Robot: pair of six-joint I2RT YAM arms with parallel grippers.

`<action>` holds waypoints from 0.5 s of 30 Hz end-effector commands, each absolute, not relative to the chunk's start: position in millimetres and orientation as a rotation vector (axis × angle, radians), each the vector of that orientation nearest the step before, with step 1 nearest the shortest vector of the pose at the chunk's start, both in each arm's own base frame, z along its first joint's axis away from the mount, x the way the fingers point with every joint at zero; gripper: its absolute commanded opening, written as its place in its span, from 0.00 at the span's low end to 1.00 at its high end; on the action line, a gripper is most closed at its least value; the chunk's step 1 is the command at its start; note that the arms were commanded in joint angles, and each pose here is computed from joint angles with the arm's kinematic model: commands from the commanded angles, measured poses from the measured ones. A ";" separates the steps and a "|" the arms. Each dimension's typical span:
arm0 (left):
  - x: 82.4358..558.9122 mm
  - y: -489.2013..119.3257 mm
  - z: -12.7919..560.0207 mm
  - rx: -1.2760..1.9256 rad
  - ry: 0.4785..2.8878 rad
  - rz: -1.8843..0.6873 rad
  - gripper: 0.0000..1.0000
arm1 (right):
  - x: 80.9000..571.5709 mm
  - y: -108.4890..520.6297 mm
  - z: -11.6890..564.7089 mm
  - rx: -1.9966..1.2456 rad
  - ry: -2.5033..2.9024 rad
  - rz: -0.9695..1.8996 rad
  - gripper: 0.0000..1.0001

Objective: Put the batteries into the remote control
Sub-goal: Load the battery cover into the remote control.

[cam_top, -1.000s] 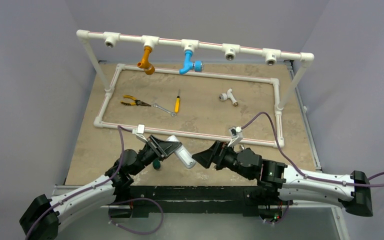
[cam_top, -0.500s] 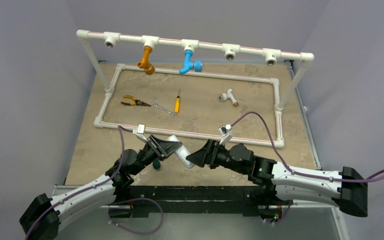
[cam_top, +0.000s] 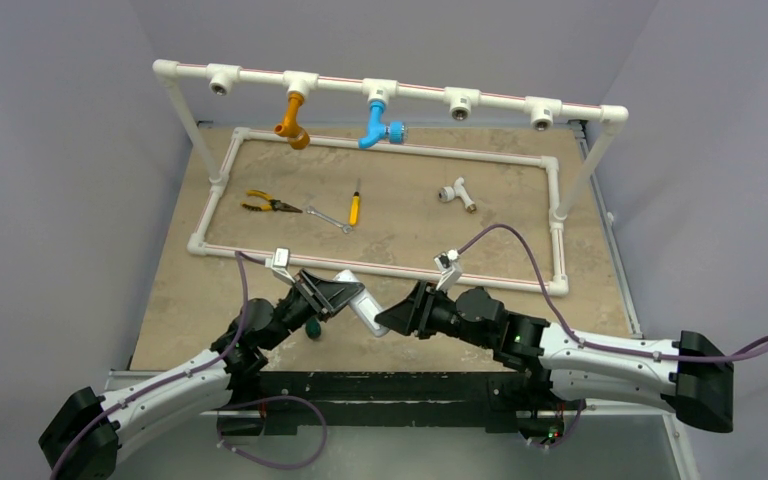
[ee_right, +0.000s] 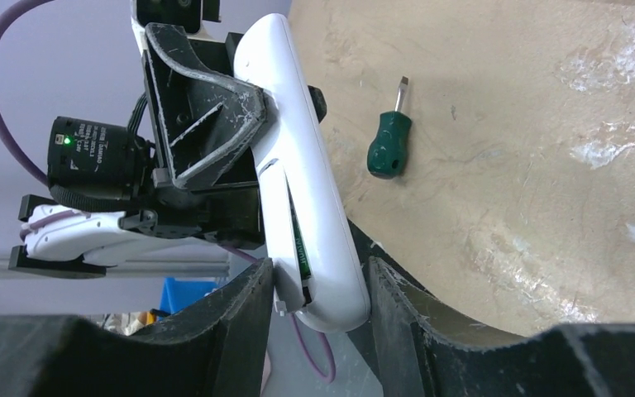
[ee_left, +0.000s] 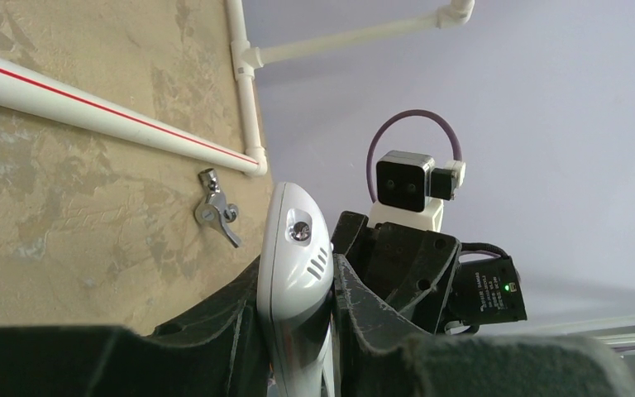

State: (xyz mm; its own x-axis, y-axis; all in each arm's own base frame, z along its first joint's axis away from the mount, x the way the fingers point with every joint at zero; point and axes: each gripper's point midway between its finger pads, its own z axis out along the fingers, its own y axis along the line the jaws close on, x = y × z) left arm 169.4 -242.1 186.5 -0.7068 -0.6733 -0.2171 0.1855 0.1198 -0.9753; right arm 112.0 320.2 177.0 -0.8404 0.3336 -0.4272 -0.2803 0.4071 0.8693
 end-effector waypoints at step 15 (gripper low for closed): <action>169.1 -244.5 220.6 -0.440 1.643 -1.731 0.00 | 116.0 323.3 181.1 0.031 2.111 1.434 0.13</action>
